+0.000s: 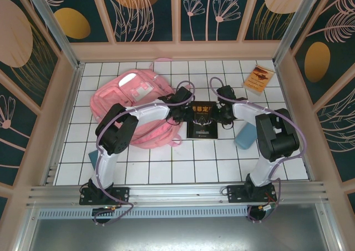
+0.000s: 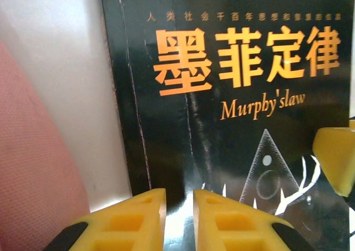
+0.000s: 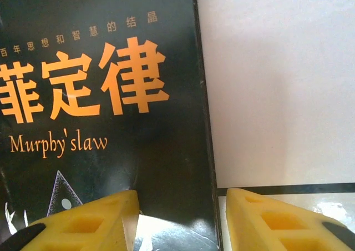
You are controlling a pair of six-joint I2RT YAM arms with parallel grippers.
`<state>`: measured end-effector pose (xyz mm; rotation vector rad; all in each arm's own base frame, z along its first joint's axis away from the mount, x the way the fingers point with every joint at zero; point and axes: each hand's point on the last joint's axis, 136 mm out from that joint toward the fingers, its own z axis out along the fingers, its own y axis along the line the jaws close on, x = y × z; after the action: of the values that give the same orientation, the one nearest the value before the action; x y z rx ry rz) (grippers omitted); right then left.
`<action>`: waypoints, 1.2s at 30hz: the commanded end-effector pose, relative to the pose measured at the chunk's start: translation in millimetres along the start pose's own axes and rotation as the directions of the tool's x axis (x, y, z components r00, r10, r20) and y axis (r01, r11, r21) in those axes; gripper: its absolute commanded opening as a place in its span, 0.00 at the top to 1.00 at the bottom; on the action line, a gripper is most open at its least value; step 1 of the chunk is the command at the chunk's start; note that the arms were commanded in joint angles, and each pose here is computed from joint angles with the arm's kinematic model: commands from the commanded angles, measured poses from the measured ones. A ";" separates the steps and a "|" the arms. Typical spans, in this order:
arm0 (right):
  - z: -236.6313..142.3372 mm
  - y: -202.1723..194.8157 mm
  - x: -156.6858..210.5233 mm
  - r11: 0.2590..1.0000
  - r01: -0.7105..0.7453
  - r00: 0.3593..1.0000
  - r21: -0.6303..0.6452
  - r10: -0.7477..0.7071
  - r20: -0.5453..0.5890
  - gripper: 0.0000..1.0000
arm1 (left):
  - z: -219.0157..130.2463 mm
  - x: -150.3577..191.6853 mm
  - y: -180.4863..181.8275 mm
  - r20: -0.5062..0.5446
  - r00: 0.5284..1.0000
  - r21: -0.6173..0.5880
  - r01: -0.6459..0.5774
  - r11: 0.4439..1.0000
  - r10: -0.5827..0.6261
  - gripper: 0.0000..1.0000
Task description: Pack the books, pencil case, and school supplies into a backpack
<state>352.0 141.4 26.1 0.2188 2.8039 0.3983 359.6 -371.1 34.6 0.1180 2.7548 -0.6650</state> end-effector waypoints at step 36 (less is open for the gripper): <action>-111.5 42.5 -34.7 0.989 0.112 0.963 -0.097 -0.084 0.257 1.00 | -47.4 -38.1 -30.2 0.130 0.987 0.036 -0.097 0.995 0.091 0.47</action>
<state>346.0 158.0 105.3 0.1023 2.6642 0.4150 361.4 -380.1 46.6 0.1894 2.7234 -0.6932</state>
